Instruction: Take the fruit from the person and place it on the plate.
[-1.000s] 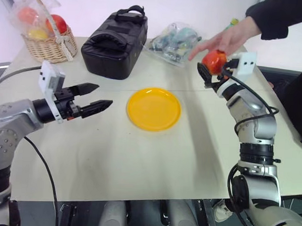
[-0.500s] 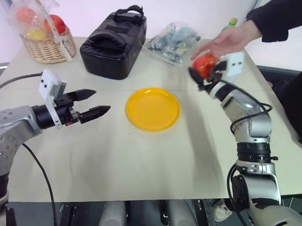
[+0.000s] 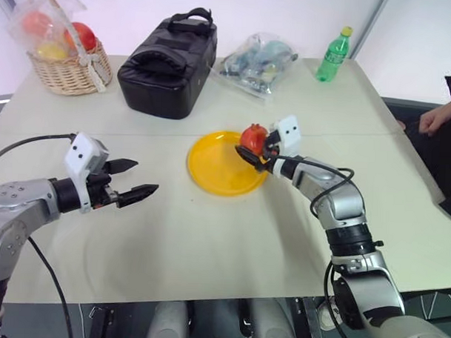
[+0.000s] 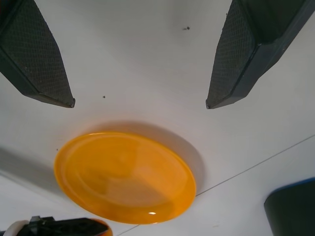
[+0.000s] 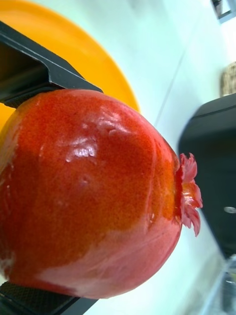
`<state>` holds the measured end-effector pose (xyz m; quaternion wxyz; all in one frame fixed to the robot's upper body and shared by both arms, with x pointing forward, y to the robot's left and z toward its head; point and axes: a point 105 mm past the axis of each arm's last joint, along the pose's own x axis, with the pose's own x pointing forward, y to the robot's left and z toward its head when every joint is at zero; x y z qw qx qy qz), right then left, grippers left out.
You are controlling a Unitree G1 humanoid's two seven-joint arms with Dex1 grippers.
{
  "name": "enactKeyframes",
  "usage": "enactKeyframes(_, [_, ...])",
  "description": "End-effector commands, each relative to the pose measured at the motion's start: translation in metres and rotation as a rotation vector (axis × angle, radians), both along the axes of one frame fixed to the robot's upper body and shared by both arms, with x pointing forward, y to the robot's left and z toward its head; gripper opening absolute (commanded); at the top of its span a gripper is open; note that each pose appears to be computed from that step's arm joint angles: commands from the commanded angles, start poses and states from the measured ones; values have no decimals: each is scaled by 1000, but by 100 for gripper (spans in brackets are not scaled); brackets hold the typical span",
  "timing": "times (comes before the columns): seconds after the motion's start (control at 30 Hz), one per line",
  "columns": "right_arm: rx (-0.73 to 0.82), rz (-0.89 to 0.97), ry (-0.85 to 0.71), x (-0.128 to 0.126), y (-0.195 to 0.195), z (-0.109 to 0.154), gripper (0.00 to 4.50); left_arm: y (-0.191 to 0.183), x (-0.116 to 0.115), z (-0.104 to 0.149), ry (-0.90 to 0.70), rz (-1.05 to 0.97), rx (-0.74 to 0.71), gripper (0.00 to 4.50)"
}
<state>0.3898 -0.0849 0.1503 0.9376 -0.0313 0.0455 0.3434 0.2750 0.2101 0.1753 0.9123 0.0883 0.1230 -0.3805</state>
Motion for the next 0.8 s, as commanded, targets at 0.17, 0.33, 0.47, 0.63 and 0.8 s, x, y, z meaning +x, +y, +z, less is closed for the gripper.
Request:
enactKeyframes(0.17, [13,26,-44,0,6,10,448,-2,-3,9,-47,0,0,450])
enactKeyframes(0.33, [19,35,-37,-2,5,10,448,-3,-1,9,-52,5,-8,450])
enactKeyframes(0.47, [24,17,-71,-1,-2,24,448,-2,2,12,-71,18,-23,450])
enactKeyframes(0.63, [82,-41,-159,2,-32,69,448,7,12,23,-123,88,-76,450])
enactKeyframes(0.8, [143,-112,-200,0,-64,98,448,20,22,28,-175,177,-117,450])
